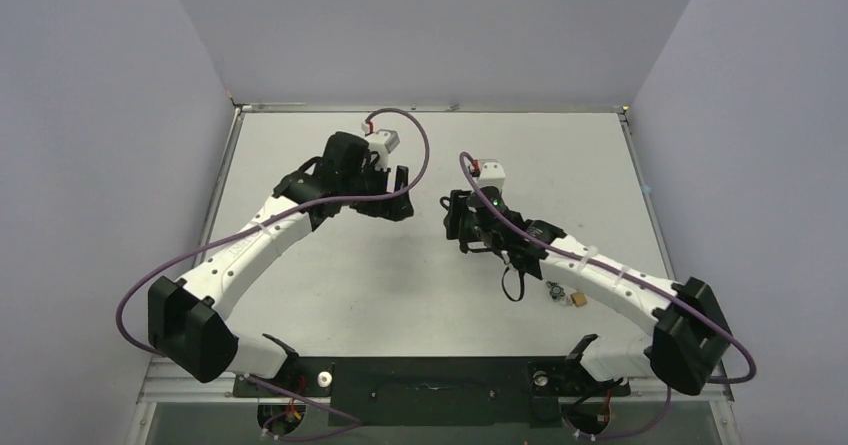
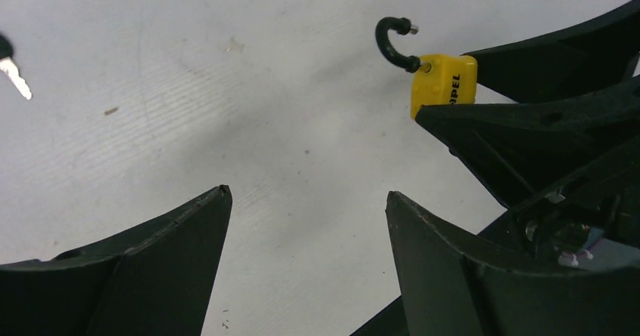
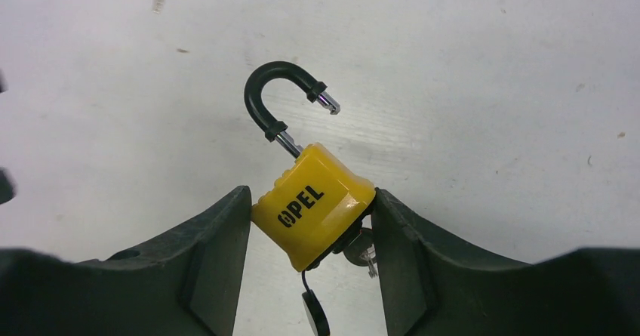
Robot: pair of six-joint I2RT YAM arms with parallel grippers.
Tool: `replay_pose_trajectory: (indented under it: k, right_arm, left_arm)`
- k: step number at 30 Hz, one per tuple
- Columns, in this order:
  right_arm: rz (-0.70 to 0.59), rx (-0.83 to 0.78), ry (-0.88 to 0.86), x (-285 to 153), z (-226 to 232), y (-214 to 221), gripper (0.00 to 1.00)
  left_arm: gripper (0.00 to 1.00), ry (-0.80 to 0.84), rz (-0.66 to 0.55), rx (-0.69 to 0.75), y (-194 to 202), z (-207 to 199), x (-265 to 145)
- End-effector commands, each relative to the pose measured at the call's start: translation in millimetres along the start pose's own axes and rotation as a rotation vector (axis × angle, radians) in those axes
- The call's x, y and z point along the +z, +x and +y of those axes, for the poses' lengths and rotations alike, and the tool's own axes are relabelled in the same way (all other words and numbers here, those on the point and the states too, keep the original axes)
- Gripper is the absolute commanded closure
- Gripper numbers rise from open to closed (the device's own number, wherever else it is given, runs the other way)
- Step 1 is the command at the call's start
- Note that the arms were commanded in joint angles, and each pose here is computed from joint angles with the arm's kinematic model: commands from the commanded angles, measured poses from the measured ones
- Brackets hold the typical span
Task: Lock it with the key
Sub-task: Pick up the lock from the center of the board.
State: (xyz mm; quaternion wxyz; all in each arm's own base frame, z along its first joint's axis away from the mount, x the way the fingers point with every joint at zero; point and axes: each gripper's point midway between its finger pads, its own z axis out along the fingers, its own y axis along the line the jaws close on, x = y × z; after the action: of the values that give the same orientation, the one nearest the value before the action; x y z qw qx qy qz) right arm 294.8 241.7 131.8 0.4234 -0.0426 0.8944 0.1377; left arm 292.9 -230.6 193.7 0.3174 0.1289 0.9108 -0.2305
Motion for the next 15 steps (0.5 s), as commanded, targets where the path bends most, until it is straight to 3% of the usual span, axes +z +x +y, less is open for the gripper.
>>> replay_pose_trajectory:
  k: [1, 8, 12, 15]
  right_arm:
    - [-0.142, -0.023, -0.201, -53.2, 29.5, -56.1, 1.00]
    - [-0.185, -0.072, -0.464, -135.4, 57.5, -83.9, 1.00]
    - [-0.225, -0.073, -0.550, -173.3, 63.9, -97.3, 1.00]
    - [-0.234, -0.070, -0.608, -192.1, 68.2, -99.0, 1.00]
  left_arm:
    - [0.28, 0.293, -0.238, 0.243, -82.4, -68.9, -47.1]
    - [0.30, 0.649, -0.340, 0.570, -112.4, -139.2, -114.5]
    - [0.33, 0.814, -0.238, 0.639, -91.6, -155.6, -128.4]
    - [0.34, 0.924, -0.227, 0.673, -80.8, -169.7, -141.7]
